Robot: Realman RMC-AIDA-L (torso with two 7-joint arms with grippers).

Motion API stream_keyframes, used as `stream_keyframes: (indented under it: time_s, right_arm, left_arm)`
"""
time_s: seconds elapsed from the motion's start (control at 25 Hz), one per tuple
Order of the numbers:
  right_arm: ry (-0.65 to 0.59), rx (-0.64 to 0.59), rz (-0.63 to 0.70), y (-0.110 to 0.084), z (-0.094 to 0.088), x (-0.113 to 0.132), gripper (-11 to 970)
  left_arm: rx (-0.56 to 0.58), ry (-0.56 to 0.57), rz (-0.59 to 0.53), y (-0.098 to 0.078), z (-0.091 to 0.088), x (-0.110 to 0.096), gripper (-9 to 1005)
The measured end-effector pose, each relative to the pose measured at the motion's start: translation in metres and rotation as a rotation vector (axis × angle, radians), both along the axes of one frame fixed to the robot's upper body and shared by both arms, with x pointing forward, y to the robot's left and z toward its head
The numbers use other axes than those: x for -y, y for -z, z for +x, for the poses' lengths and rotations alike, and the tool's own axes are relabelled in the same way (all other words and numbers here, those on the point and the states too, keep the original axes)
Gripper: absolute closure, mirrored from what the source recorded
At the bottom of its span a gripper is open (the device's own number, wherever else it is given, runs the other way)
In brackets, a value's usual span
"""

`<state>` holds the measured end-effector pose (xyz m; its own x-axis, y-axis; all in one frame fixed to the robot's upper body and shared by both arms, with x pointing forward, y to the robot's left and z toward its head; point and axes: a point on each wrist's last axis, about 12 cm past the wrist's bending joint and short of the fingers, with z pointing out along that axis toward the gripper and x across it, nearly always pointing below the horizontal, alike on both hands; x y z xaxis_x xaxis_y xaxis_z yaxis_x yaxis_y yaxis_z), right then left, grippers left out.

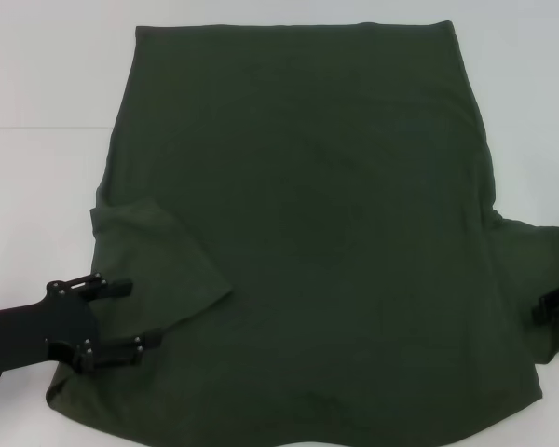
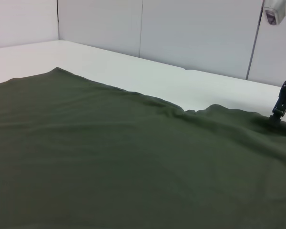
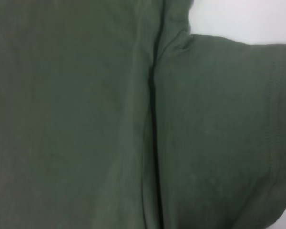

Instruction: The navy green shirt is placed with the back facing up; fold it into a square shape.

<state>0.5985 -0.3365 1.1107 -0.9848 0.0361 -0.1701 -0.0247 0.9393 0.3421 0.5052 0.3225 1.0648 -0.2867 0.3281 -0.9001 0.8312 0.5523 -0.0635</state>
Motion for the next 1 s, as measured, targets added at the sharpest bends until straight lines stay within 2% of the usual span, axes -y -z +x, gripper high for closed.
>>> stream_keyframes:
  time_s: [0.36, 0.8, 1.0]
  right_arm:
    - [0.005, -0.004, -0.001, -0.0017, -0.0003, 0.0005, 463]
    - [-0.01, -0.015, -0.02, -0.0019, 0.0, -0.0014, 707]
    - [-0.012, -0.015, -0.017, -0.0015, -0.0005, -0.0012, 892]
  left_arm:
    - [0.002, 0.0, -0.006, -0.0005, -0.0003, 0.0, 149]
    - [0.002, -0.002, -0.006, -0.0002, -0.0004, 0.0003, 149]
    - [0.002, -0.001, -0.006, -0.0003, -0.0002, 0.0005, 148]
